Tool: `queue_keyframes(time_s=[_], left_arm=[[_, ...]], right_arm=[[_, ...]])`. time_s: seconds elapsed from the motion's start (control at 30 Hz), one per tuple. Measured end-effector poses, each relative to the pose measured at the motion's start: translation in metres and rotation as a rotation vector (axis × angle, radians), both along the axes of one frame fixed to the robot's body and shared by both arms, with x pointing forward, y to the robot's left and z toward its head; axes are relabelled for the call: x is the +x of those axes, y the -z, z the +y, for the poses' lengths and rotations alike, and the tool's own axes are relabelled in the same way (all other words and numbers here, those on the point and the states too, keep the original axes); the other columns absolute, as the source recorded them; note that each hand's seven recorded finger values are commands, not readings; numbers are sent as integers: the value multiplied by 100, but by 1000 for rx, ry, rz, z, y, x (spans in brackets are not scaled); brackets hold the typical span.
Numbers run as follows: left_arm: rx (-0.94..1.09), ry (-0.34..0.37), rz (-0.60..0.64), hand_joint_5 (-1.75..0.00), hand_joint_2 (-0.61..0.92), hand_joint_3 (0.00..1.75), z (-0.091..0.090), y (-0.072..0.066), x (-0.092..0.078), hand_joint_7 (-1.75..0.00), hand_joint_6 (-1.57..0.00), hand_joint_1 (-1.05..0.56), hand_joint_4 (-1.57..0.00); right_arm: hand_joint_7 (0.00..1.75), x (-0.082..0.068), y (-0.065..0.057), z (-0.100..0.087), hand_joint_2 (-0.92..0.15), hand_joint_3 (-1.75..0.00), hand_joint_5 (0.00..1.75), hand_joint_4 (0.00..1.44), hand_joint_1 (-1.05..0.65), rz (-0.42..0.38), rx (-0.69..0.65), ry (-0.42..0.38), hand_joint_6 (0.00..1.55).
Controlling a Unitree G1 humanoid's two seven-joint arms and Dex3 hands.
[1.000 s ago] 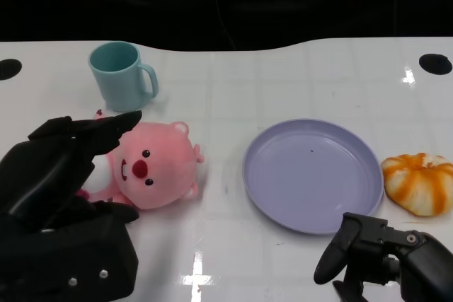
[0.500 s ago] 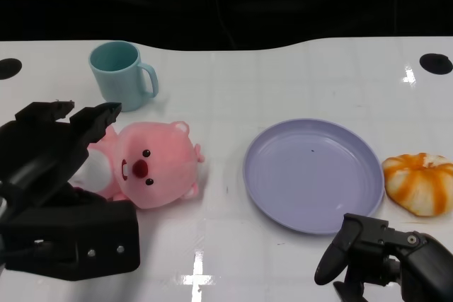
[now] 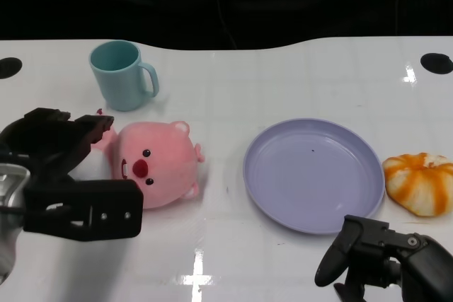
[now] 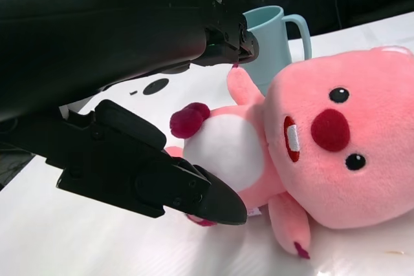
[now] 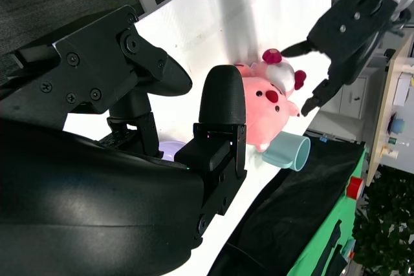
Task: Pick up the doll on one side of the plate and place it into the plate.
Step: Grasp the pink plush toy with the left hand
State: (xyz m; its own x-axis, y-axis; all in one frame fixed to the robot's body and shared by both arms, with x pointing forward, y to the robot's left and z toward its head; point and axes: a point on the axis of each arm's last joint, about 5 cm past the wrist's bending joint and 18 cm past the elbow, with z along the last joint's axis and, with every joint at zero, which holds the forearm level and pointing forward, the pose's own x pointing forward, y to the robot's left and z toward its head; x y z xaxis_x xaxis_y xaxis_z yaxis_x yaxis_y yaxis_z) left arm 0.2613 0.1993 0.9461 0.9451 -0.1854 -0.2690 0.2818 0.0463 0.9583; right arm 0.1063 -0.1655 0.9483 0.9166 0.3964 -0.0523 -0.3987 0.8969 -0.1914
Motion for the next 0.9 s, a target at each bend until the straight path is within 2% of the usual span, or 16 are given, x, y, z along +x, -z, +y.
queue_keyframes(time_s=[0.4,0.57,0.77,0.9], left_arm=[[44,-41,102,-23,91,0,-14,23,32,-1,-24,-70,-10],[59,-58,160,-17,92,1,-17,34,41,-1,-28,-68,-17],[40,-87,203,-13,92,2,-18,44,46,-1,-34,-64,-27],[25,-86,227,-10,92,2,-17,47,48,-2,-38,-59,-33]], right_arm=[[135,-3,-1,0,-60,-104,165,65,-13,3,0,5,57],[134,-5,-4,0,-60,-104,165,65,-13,-6,2,5,57],[135,-6,-4,0,-60,-104,165,64,-13,1,4,7,56],[135,-7,-4,0,-60,-104,165,64,-13,7,3,10,57]])
